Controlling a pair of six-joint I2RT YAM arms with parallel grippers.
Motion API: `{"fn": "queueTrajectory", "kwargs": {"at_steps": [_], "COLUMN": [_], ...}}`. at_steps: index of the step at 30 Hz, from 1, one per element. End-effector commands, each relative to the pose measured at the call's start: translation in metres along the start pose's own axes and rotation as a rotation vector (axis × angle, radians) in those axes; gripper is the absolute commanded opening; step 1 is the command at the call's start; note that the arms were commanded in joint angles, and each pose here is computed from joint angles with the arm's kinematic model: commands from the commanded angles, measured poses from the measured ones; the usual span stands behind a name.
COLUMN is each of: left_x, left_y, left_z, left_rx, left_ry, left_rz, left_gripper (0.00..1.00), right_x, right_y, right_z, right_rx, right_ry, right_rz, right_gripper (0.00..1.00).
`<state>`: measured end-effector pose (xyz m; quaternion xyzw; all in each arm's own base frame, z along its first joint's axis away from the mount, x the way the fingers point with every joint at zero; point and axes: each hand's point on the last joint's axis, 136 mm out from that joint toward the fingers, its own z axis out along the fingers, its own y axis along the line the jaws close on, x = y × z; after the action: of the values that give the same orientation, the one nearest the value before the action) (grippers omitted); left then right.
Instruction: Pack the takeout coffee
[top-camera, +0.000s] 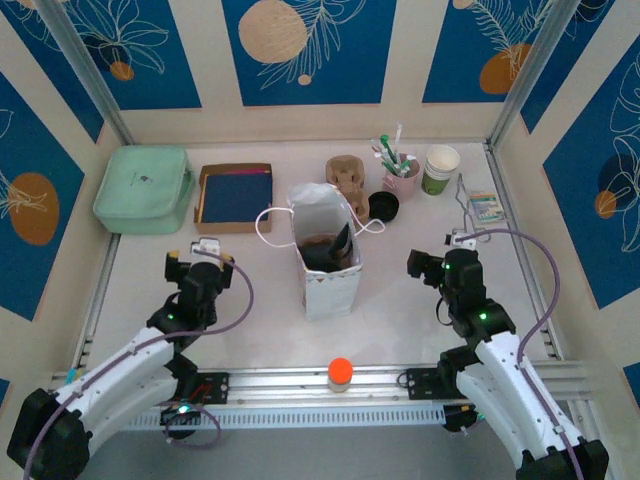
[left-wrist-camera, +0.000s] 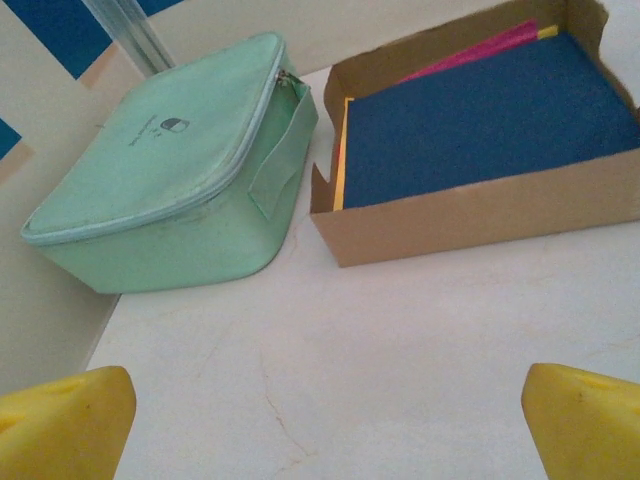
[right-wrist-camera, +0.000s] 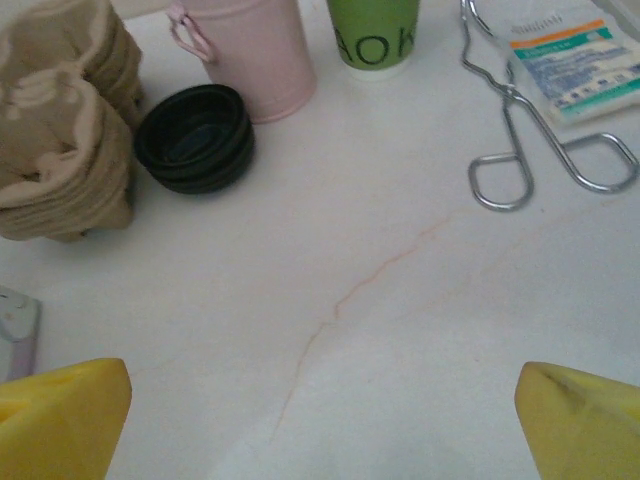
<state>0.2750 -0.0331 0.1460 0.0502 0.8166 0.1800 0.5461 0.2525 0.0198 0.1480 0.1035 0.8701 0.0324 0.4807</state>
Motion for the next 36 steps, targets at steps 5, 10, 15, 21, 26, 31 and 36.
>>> {"fn": "queueTrajectory", "kwargs": {"at_steps": [5, 10, 15, 21, 26, 31, 36], "left_x": [0.017, 0.017, 0.017, 0.015, 0.015, 0.015, 0.014], "left_y": [-0.008, -0.009, -0.007, -0.01, -0.013, -0.013, -0.01], "left_z": [0.002, -0.001, -0.005, -0.01, -0.007, -0.005, -0.006], "left_rx": [0.004, 0.008, -0.002, 0.007, 0.007, -0.005, -0.021], "left_ry": [0.006, -0.008, -0.021, -0.038, -0.029, -0.019, -0.024], "left_rz": [0.027, 0.029, 0.031, 0.048, 0.062, 0.071, 0.057], "left_gripper": [1.0, 1.0, 1.0, 1.0, 1.0, 1.0, 1.0], "right_x": [-0.002, -0.006, 0.006, 0.03, 0.031, 0.025, 0.02], "right_y": [-0.011, -0.011, -0.019, -0.018, -0.017, -0.014, -0.012], "right_z": [0.005, 0.01, 0.018, 0.025, 0.029, 0.037, 0.049], "right_rx": [0.063, 0.08, 0.13, 0.123, 0.131, 0.136, 0.131], "right_ry": [-0.039, -0.044, -0.052, -0.027, -0.016, -0.03, -0.024], "right_rz": [0.017, -0.008, -0.056, -0.086, -0.102, -0.103, -0.097], "right_gripper": [0.99, 0.99, 0.99, 0.99, 0.99, 0.99, 0.99]}}
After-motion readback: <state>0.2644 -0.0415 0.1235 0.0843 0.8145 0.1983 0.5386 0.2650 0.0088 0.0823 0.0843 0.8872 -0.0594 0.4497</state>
